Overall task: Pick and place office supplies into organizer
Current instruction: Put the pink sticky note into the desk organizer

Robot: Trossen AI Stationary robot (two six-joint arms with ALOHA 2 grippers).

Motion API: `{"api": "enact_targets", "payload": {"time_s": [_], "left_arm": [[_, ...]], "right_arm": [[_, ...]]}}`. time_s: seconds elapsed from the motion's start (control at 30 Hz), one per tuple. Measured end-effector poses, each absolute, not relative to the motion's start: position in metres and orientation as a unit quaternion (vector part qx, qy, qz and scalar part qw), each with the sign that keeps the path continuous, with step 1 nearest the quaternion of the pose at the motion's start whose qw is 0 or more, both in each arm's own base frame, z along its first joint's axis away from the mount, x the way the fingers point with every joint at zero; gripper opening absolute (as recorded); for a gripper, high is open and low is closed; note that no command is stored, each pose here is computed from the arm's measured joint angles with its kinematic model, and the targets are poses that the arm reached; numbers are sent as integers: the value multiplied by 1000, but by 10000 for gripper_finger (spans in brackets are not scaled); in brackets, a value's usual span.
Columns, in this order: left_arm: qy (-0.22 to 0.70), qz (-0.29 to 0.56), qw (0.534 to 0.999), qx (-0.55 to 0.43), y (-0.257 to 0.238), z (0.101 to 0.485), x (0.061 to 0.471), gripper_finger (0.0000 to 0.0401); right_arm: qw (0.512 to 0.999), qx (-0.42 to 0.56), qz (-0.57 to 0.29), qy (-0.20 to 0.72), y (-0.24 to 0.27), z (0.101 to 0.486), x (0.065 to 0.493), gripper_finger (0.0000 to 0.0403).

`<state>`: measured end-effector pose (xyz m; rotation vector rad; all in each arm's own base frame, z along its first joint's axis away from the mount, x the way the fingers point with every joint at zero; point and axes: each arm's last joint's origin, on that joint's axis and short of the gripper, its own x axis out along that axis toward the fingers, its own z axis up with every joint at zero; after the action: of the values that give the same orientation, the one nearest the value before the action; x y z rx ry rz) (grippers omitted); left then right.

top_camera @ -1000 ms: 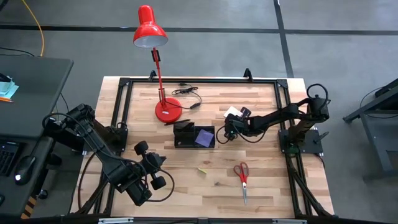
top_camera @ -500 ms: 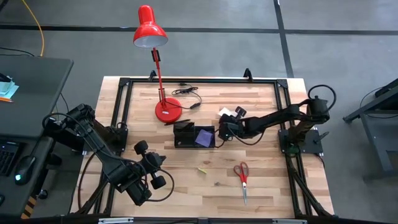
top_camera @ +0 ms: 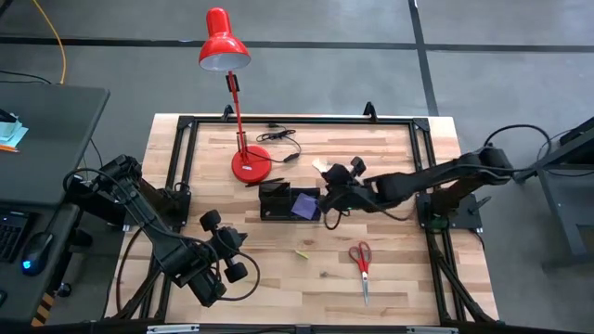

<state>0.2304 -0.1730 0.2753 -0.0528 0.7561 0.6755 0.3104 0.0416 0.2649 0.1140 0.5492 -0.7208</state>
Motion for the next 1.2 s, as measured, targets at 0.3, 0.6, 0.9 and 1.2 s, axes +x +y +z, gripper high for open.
{"api": "enact_targets", "payload": {"time_s": [0.3, 0.6, 0.9, 1.2], "left_arm": [[370, 320, 870, -61, -173, 279, 226, 1], [334, 301, 887, -109, -177, 298, 206, 1], [333, 281, 892, -122, -182, 303, 196, 1], [339, 272, 892, -123, -186, 303, 192, 1]], "right_arm": [[912, 220, -309, 155, 68, 280, 316, 0], [881, 327, -323, 108, 89, 262, 326, 0], [856, 385, -339, 68, 93, 246, 340, 0], [816, 474, -332, 4, 88, 203, 327, 0]]}}
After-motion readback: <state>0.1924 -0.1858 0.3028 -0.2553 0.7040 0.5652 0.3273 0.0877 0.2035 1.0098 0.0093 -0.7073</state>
